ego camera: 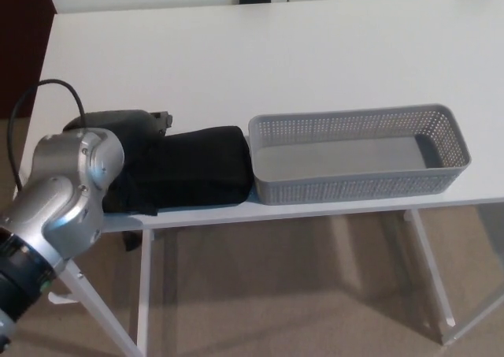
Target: The robot walk towards a table in front and pick up a black pencil case on the left hand side and put the pencil case into a small container on the right hand side
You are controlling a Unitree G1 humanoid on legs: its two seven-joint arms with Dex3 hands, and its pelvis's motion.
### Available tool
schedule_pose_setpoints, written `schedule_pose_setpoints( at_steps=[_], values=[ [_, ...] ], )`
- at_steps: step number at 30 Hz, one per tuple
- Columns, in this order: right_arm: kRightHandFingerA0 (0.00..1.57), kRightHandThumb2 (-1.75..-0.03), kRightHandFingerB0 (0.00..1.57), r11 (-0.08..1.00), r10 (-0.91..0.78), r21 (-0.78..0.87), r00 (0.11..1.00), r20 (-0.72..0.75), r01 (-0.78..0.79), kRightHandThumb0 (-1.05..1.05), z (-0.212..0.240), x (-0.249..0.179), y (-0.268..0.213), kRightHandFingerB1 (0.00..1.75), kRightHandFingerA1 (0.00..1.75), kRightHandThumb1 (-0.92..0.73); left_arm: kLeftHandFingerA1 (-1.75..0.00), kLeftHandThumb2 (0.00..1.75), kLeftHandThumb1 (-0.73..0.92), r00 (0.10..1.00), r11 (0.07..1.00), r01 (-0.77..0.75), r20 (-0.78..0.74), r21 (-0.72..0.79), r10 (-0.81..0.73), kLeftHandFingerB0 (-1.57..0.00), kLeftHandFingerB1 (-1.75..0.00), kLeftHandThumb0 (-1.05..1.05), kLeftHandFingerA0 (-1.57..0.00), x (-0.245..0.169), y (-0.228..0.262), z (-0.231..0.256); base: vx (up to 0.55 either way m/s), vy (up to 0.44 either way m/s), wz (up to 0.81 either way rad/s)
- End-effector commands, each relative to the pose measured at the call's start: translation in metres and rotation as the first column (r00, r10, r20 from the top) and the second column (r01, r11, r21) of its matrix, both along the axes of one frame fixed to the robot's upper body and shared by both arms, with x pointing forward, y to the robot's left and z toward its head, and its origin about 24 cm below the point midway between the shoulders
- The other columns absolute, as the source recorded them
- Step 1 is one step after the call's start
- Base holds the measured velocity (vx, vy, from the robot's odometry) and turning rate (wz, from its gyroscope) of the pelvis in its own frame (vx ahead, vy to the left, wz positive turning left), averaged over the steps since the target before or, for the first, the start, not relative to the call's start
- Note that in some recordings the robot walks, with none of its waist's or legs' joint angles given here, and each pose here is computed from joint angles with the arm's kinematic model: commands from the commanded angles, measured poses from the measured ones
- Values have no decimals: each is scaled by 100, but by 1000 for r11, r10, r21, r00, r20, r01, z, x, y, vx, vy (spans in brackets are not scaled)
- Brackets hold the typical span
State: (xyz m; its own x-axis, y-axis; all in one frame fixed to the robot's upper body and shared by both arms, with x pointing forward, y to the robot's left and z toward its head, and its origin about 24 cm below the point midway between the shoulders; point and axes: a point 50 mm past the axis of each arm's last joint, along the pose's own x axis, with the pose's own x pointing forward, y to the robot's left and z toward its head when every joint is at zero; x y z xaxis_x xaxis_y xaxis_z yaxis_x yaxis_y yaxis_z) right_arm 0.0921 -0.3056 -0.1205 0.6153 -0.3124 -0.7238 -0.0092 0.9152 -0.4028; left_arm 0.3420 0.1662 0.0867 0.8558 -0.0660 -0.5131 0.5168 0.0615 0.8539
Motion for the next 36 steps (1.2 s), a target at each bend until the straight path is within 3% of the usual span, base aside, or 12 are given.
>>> schedule_pose_setpoints(
  at_steps=[1, 6, 7, 10, 11, 12, 14, 16, 25, 30, 33, 36],
  values=[
    [54, -58, 53, 1000, -25, -1, 1000, -10, 25, -31, 0, -1, -3, 40, 44, -60, 0, 63, 32, 999, 999, 30, 22, 45, -31, 0, -5, -48, 0, -3, -3, -8, 0, 0, 0],
    [60, -57, 53, 1000, -13, 5, 1000, 10, 13, -32, 1, 0, -2, 41, 49, -59, -34, 71, 30, 998, 998, 54, 24, 34, -55, 0, -25, -43, 0, -8, -9, -24, 0, 0, 0],
    [59, -57, 54, 1000, -10, 3, 1000, 9, 10, -34, 1, 0, -2, 40, 47, -59, -38, 61, 61, 998, 998, 58, 23, 38, -59, -10, -26, -35, -43, -9, -9, -27, 0, 0, 0],
    [58, -57, 54, 1000, -7, 1, 1000, 17, 7, -33, 1, 2, -1, 41, 47, -59, -67, 59, 66, 999, 999, 45, 18, -25, -45, -17, -28, -21, -61, -12, -12, -34, 0, 0, 0],
    [56, -57, 54, 1000, -5, -4, 1000, 14, 6, -33, 1, 2, -1, 40, 44, -59, -94, 63, 71, 999, 998, 51, 10, -43, -51, -27, -31, -22, -60, -12, -12, -36, 0, 0, 0],
    [56, -57, 54, 1000, -4, -3, 1000, 17, 4, -33, 2, 3, -2, 40, 44, -60, -80, 59, 67, 997, 997, 74, -6, -36, -74, -65, -42, -20, -74, -11, -12, -36, 0, 0, 0],
    [57, -57, 54, 1000, -7, 3, 1000, 28, 7, -33, 3, 4, -2, 40, 45, -60, -107, 59, 67, 996, 996, 88, -10, -25, -89, -74, -51, -21, -70, -11, -11, -37, 0, 0, 0],
    [60, -57, 54, 1000, -11, 6, 999, 38, 10, -33, 4, 5, -2, 41, 46, -58, -158, 56, 84, 995, 995, 95, 20, -21, -94, -53, -95, -21, -49, -12, -11, -38, 0, 0, 0],
    [59, -57, 55, 1000, 5, -5, 1000, 31, -4, -33, 4, 6, -2, 41, 46, -59, -163, 61, 87, 995, 996, 84, 56, -9, -83, -43, -123, -23, -52, -10, -3, -32, 0, 0, 0],
    [60, -57, 55, 1000, 0, -5, 1000, 30, 0, -33, 5, 6, -3, 41, 46, -59, -152, 65, 83, 995, 997, 71, 70, 22, -73, -67, -70, -24, -61, -8, 16, -23, 0, 0, 0],
    [62, -57, 56, 1000, -3, -6, 1000, 25, 3, -33, 4, 7, -3, 41, 48, -59, -146, 66, 80, 995, 998, 35, 92, 46, -40, -69, -64, -21, -65, -4, 36, -5, 0, 0, 0],
    [65, -57, 55, 1000, -7, 1, 999, 34, 7, -31, 5, 8, -3, 42, 51, -59, -159, 64, 85, 992, 998, -12, 125, 62, 4, -57, -104, -22, -64, 0, 53, 8, 0, 0, 0]
  ],
)
